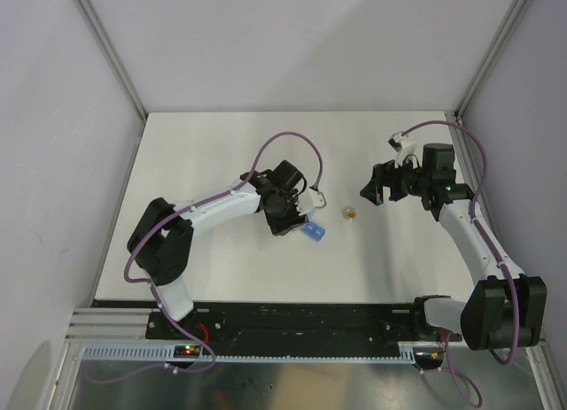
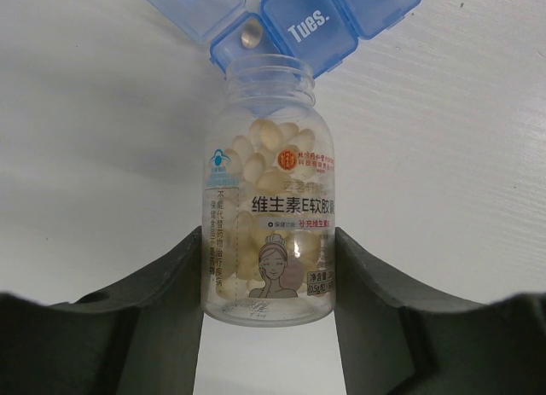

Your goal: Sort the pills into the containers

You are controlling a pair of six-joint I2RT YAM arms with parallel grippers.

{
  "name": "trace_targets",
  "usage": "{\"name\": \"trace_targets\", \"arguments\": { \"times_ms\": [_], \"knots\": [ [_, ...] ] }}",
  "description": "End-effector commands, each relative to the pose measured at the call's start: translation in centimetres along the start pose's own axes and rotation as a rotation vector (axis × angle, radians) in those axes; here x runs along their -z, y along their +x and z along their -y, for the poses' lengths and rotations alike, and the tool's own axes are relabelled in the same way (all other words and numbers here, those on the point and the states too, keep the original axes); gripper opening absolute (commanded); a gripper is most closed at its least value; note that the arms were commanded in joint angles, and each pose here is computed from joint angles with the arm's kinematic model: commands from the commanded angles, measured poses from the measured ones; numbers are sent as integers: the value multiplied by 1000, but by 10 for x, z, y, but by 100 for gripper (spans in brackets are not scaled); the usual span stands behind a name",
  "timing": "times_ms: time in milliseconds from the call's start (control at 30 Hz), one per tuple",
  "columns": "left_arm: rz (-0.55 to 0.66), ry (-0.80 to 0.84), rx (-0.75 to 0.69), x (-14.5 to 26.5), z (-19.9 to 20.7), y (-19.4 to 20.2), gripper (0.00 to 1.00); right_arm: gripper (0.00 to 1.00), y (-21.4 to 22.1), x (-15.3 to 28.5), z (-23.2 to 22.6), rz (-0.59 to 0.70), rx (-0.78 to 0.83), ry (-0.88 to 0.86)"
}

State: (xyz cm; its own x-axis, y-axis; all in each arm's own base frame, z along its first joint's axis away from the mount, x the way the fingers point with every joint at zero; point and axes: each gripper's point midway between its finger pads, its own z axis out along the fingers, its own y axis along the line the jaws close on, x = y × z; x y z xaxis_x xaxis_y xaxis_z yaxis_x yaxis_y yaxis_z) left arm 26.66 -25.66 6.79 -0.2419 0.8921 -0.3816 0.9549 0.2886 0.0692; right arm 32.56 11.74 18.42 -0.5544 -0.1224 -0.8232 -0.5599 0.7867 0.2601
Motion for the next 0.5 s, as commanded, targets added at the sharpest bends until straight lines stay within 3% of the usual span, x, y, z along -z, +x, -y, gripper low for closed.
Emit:
{"name": "trace_targets", "arguments": {
  "times_ms": [0, 467],
  "knots": [
    [33, -25, -40, 8, -8, -16, 0, 90, -8, 5, -4, 34, 15, -14],
    [31, -37, -52, 10, -10, -20, 0, 91, -8, 6, -4, 34, 13, -15]
  ]
}}
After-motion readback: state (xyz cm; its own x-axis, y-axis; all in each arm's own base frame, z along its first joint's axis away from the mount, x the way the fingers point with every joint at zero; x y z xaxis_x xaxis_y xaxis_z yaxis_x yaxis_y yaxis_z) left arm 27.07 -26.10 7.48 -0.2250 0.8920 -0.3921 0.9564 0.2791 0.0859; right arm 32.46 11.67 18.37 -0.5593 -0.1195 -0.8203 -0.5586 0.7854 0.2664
